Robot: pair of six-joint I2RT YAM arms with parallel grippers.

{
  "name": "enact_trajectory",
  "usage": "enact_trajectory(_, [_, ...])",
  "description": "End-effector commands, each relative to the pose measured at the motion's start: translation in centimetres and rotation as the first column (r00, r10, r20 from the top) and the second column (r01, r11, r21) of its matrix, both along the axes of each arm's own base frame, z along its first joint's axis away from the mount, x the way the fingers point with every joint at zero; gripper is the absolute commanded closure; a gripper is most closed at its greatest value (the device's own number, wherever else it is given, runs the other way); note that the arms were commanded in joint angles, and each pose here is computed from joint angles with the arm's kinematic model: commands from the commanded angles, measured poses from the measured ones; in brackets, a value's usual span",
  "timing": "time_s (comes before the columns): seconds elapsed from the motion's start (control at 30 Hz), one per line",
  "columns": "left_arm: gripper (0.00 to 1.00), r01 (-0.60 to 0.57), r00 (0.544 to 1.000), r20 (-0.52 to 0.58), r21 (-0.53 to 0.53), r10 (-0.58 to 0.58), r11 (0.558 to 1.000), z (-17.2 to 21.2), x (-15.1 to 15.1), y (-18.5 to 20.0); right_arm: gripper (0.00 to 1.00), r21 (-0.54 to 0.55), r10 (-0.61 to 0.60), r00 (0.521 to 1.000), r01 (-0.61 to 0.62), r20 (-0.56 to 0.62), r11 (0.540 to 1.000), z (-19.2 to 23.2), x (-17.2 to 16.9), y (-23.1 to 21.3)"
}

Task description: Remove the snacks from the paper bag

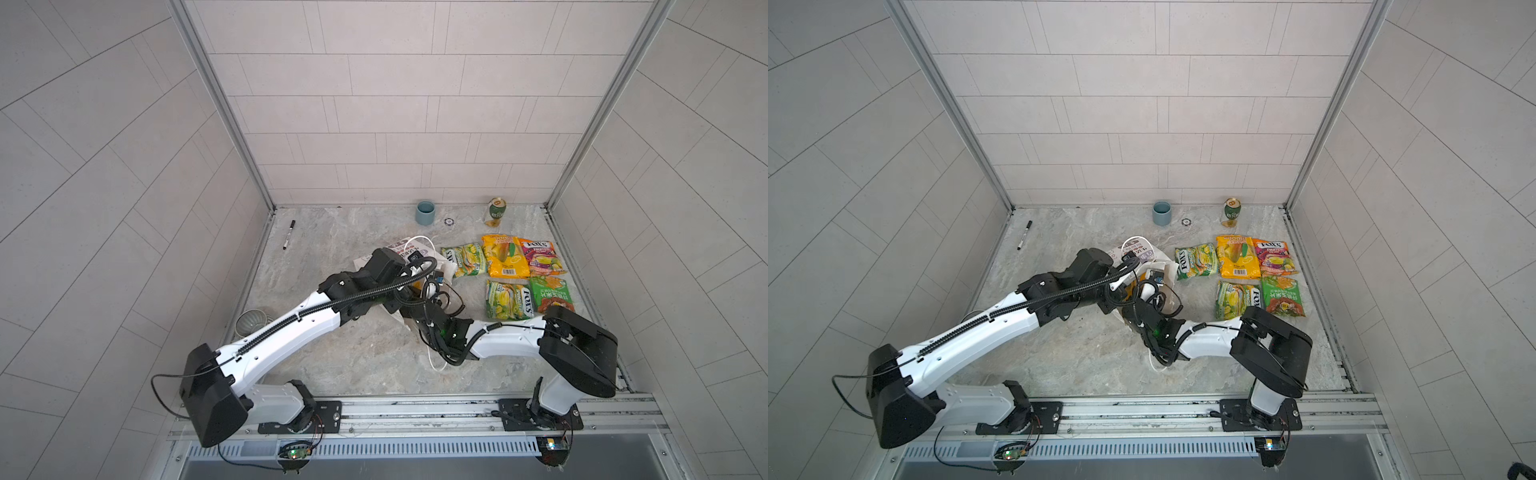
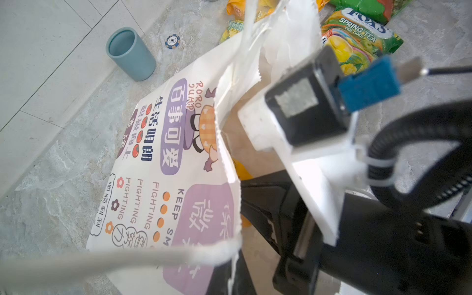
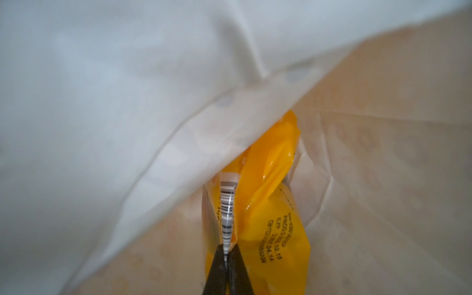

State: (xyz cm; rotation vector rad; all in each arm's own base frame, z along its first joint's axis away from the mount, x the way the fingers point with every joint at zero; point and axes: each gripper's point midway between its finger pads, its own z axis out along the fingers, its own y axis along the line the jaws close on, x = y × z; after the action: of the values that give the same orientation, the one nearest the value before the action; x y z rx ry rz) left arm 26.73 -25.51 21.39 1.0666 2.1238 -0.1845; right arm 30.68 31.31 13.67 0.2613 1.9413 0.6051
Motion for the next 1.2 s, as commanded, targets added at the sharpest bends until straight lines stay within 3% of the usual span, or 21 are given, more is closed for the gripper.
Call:
enact_trajectory(0.0, [1.00,-0.063,0.998,0.031,0.005,0.063,0.998,1.1,0.8,0.8,1.00,0.029,0.035,0.999,-0.036,0.027,0.999,1.7,-1.4,0.1])
enact_trajectory(0.5, [1.00,-0.128,0.990,0.066,0.001,0.127,0.992,1.7,1.8,1.6,1.00,-0.008,0.118,0.986,-0.118,0.121,0.993,6.4,-5.6,-2.5])
enact_trajectory(1.17, [1.00,-0.384,0.922,0.079,0.053,0.380,0.922,3.2,5.5,3.6,1.00,-0.107,0.277,0.898,-0.256,0.343,0.961,20.4,-8.3,-5.1])
